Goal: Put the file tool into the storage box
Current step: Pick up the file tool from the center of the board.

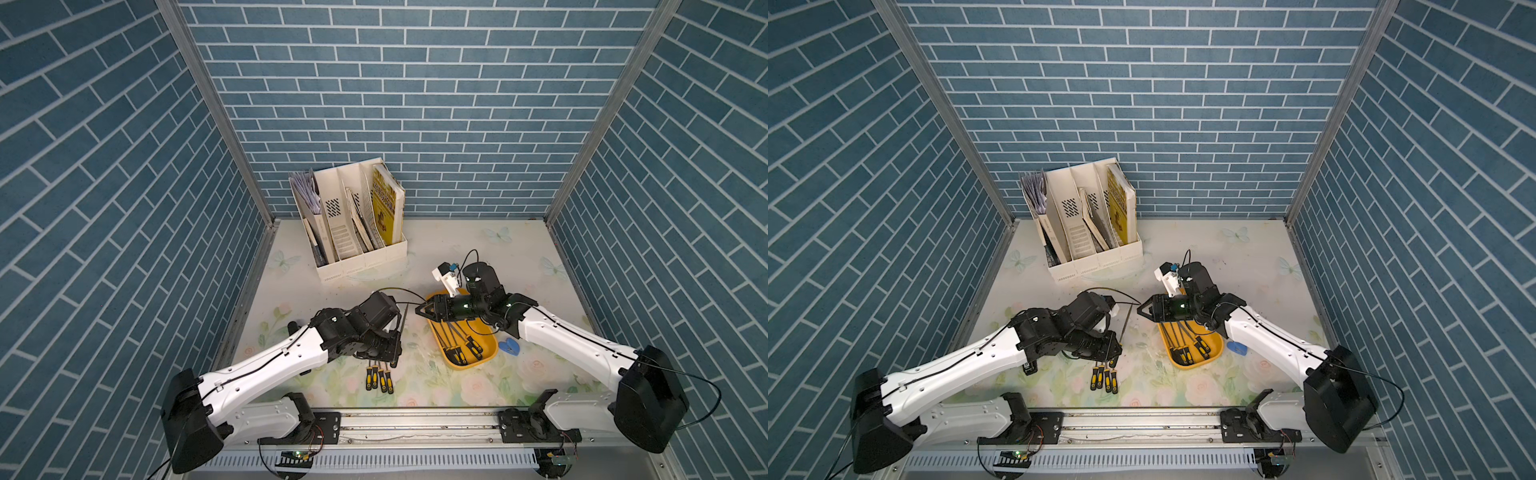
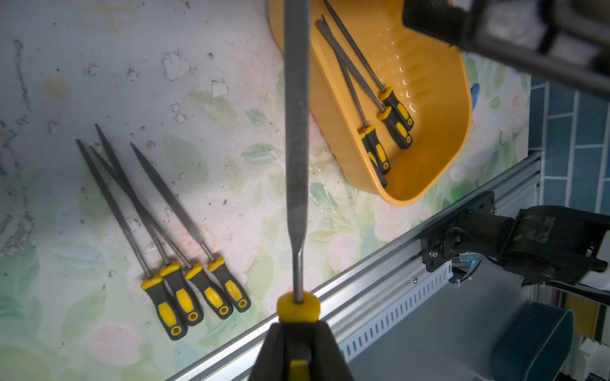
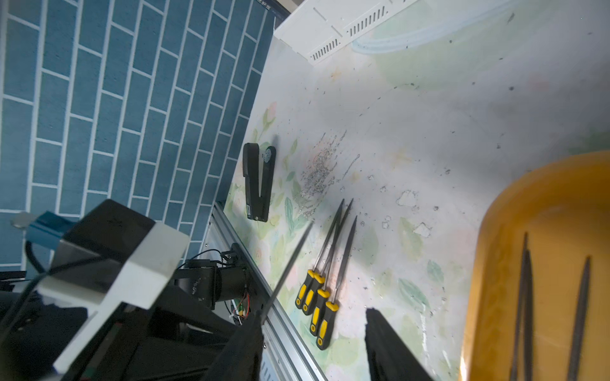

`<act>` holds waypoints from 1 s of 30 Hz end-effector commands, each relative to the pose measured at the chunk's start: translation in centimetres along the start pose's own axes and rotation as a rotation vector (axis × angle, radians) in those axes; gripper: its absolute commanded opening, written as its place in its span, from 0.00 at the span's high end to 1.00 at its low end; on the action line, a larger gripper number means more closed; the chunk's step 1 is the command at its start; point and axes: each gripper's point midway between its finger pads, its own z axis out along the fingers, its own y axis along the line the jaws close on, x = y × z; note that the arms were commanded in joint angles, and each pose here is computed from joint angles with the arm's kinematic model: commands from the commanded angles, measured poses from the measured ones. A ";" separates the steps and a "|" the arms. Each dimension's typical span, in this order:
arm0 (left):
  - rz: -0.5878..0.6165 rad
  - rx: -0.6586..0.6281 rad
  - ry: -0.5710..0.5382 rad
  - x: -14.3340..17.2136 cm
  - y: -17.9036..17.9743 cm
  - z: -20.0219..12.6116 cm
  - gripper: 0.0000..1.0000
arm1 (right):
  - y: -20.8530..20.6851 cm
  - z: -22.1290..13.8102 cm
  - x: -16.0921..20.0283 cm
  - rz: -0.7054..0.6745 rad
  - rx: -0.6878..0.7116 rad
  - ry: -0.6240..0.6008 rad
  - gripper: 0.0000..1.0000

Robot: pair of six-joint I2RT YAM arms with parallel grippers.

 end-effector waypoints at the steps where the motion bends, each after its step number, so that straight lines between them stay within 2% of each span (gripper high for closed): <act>1: 0.014 0.033 -0.006 -0.5 -1.1 0.2 0.93 | 1.3 0.5 -0.3 0.009 -0.059 -0.027 0.48; 5: 0.019 0.038 -0.002 -0.6 -1.4 0.4 0.93 | 1.3 1.3 0.1 0.018 -0.071 -0.018 0.49; 15: 0.020 0.073 -0.022 -1.2 -2.4 0.3 0.94 | 0.4 3.1 0.8 0.047 -0.039 0.028 0.62; 17: 0.021 0.085 -0.022 -1.2 -2.6 0.2 0.94 | 0.4 3.3 0.8 0.047 -0.039 0.031 0.68; 20: 0.022 0.094 -0.025 -1.3 -2.9 0.1 0.91 | 0.3 3.4 0.8 0.041 -0.029 0.040 0.88; 21: 0.023 0.097 -0.031 -1.4 -2.9 -0.1 0.80 | 0.3 3.4 0.7 0.035 -0.022 0.045 0.92; 22: 0.021 0.095 -0.039 -1.6 -2.9 -0.2 0.63 | 0.3 3.2 0.8 0.029 -0.015 0.050 0.95; 23: 0.021 0.097 -0.043 -1.7 -3.0 -0.3 0.52 | 0.3 3.0 0.7 0.023 -0.009 0.052 0.98; 25: 0.018 0.093 -0.059 -2.0 -3.1 -0.7 0.28 | 0.4 2.3 0.5 0.009 0.009 0.057 1.00; 27: 0.010 0.083 -0.078 -2.5 -2.9 -1.1 0.17 | 0.1 1.5 0.1 -0.005 0.033 0.061 1.00; 30: -0.003 0.085 -0.100 -3.1 -3.0 -1.7 0.13 | -0.6 -0.5 -1.0 -0.024 0.081 0.066 1.00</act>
